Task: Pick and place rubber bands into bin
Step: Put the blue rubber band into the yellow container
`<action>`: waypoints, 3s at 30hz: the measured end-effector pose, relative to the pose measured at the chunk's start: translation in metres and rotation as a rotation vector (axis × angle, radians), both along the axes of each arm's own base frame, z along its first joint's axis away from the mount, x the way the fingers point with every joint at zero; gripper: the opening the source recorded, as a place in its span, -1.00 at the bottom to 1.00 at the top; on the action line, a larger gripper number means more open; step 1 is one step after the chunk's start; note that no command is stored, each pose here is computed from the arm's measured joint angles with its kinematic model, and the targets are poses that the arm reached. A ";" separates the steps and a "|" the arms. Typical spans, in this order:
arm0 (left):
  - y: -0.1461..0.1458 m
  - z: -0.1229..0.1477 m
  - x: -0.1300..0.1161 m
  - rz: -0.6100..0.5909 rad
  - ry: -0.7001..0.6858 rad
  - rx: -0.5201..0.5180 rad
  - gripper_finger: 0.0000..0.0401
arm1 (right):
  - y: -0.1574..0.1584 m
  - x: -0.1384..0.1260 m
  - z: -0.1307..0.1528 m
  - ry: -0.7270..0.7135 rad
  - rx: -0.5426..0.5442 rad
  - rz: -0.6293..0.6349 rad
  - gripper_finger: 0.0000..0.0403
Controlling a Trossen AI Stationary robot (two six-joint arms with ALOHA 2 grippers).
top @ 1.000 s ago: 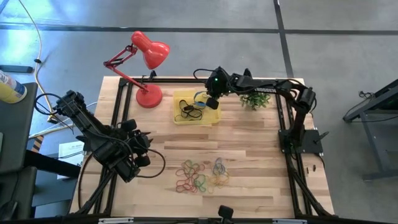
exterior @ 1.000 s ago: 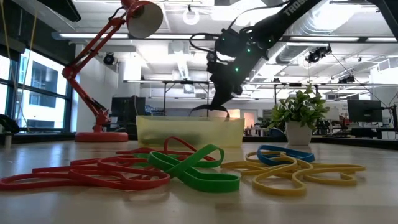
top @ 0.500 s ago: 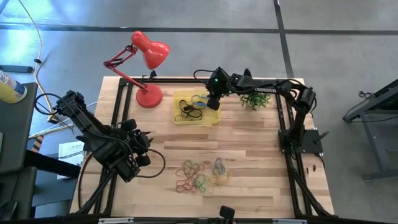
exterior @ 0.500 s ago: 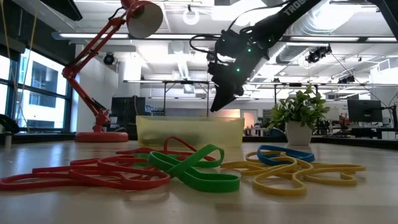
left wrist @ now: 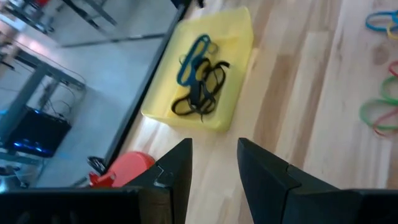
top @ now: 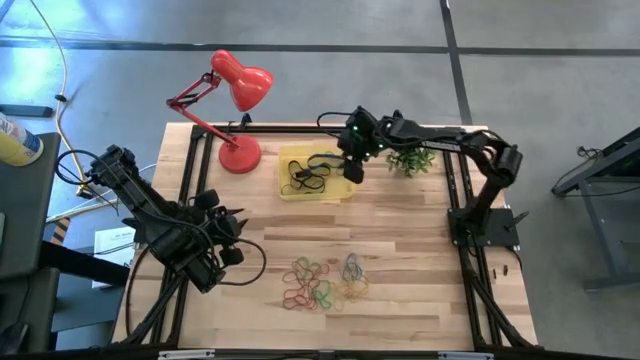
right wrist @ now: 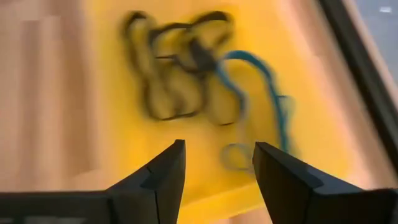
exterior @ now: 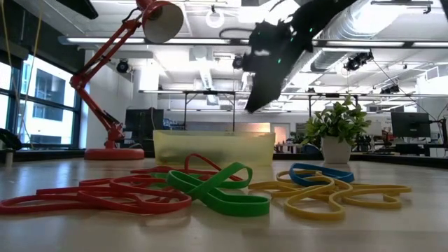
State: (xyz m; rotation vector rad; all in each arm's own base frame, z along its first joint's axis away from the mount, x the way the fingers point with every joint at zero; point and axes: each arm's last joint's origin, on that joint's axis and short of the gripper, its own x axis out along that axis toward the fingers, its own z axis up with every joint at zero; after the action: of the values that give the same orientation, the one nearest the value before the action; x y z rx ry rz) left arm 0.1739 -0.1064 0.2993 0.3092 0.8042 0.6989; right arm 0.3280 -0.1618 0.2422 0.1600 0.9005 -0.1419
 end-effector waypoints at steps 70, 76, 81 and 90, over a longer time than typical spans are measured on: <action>0.000 0.003 0.002 -0.010 -0.078 0.074 -0.41 | 0.244 -0.030 -0.106 0.130 0.063 0.162 -0.32; 0.000 0.003 0.002 -0.010 -0.077 0.075 -0.41 | 0.246 -0.025 -0.117 0.126 0.088 0.136 -0.32; 0.000 0.003 0.002 -0.010 -0.076 0.076 -0.41 | 0.247 -0.023 -0.118 0.106 0.098 0.128 -0.32; 0.000 0.003 0.002 -0.010 -0.076 0.076 -0.41 | 0.247 -0.021 -0.117 0.090 0.125 0.122 -0.32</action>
State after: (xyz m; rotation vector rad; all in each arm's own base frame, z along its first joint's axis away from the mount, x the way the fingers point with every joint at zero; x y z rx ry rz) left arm 0.1762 -0.1062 0.3021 0.3534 0.7047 0.7291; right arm 0.3069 0.0857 0.1250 0.2155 1.0066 0.0215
